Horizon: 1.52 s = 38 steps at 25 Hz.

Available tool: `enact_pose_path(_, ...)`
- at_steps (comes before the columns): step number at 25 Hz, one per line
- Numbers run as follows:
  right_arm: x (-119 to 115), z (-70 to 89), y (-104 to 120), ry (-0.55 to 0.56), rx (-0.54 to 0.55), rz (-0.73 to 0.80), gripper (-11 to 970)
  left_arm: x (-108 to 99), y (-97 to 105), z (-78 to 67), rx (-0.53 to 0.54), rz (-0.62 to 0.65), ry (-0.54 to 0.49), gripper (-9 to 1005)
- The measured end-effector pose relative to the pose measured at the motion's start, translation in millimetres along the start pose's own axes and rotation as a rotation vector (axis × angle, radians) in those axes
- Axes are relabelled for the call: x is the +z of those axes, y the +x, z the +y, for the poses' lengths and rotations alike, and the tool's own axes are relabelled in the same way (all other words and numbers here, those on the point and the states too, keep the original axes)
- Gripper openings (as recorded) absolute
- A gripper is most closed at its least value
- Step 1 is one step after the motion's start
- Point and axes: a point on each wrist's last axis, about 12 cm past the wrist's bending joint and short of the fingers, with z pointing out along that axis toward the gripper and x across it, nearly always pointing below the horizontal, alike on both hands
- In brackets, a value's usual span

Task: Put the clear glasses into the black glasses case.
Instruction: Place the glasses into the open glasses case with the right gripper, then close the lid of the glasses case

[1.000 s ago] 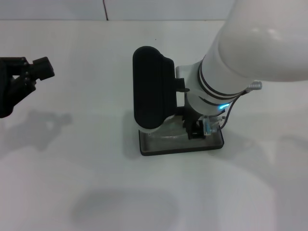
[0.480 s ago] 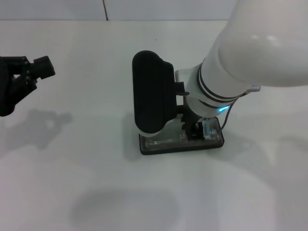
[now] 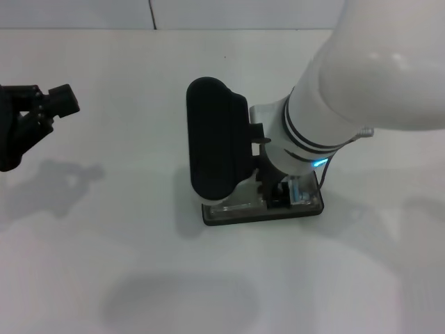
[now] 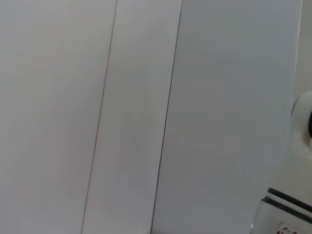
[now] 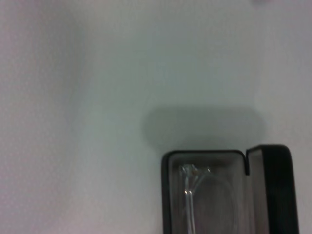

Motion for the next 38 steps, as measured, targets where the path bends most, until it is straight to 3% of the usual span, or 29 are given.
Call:
enact_pose_path(14, -23.2, 19.0, -6.9, -0.027, 0.004, -0.136, 109, -0.5, -2.8, 1.1, -0.001, -0.022, -0.010, 61)
enact_pose_path(21, -52.4, 14.2, 18.5, -0.020, 0.111, -0.354, 109, 0.8, -5.6, 3.4, -0.007, -0.030, -0.012, 61)
enact_pose_path(26, -77.1, 5.7, 63.0, -0.033, 0.236, -0.602, 110, 2.0, -10.4, 7.7, -0.023, -0.064, -0.037, 62)
enact_pose_path(31, -91.0, -7.4, 137.5, 0.124, 0.446, -0.825, 110, 18.8, -11.8, 11.4, -0.026, -0.070, -0.009, 62)
enact_pose_path(36, -78.5, -12.9, 195.3, 0.186, 0.645, -0.936, 110, 40.7, -9.7, 18.3, -0.061, -0.075, -0.021, 63)
enact_pose_path(38, -67.0, -9.5, 217.8, 0.205, 0.728, -0.942, 110, 64.1, -6.5, 24.0, -0.084, -0.036, -0.004, 63)
